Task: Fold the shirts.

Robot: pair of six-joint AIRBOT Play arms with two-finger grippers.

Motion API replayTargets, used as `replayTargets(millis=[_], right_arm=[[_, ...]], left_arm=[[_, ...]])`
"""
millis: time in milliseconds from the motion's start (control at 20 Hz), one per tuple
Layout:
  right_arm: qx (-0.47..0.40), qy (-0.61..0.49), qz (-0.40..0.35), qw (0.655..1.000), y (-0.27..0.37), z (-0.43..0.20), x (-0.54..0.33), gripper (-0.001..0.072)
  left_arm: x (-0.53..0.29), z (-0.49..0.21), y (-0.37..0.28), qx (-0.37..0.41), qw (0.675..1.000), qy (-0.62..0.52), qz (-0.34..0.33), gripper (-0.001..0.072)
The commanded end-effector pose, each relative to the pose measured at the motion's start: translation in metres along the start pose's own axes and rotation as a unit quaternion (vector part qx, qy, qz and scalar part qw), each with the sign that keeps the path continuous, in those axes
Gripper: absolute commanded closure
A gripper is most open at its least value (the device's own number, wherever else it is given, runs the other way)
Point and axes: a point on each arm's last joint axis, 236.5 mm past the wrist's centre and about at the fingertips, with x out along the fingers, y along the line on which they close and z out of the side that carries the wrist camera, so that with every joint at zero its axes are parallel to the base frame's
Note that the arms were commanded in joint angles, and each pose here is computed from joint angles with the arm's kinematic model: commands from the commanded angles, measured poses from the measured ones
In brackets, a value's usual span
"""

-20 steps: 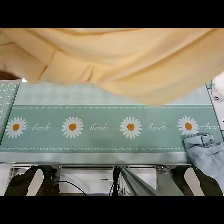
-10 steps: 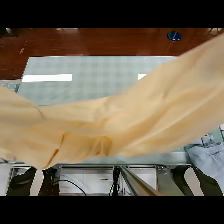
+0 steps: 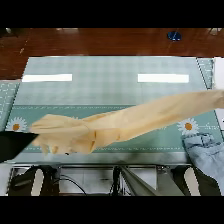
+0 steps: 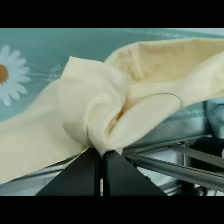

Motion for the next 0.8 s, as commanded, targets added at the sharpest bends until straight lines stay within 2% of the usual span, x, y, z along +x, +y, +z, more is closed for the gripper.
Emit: replayTargets(millis=[0, 150, 450, 650, 750], right_arm=[[0.082, 0.031, 0.014, 0.996, -0.045, -0.021, 0.061, 0.0692], [0.099, 0.032, 0.026, 0.994, -0.066, -0.012, 0.113, 0.0692], [0.056, 0.033, 0.019, 0.998, -0.08, 0.022, 0.249, 0.0692], [0.068, 0.086, -0.006, 0.994, -0.103, -0.005, 0.321, 0.0691], [0.062, 0.102, -0.006, 0.993, -0.106, -0.013, 0.33, 0.0691]], left_arm=[[0.065, -0.024, 0.033, -0.077, 0.995, 0.035, -0.05, 0.0678], [0.104, -0.012, 0.068, -0.116, 0.992, 0.003, -0.049, 0.0679], [0.156, 0.023, 0.15, -0.165, 0.983, -0.076, 0.009, 0.0678], [0.186, 0.029, 0.191, -0.188, 0.979, -0.062, 0.039, 0.0677], [0.201, 0.032, 0.195, -0.211, 0.976, -0.052, 0.02, 0.0677]])
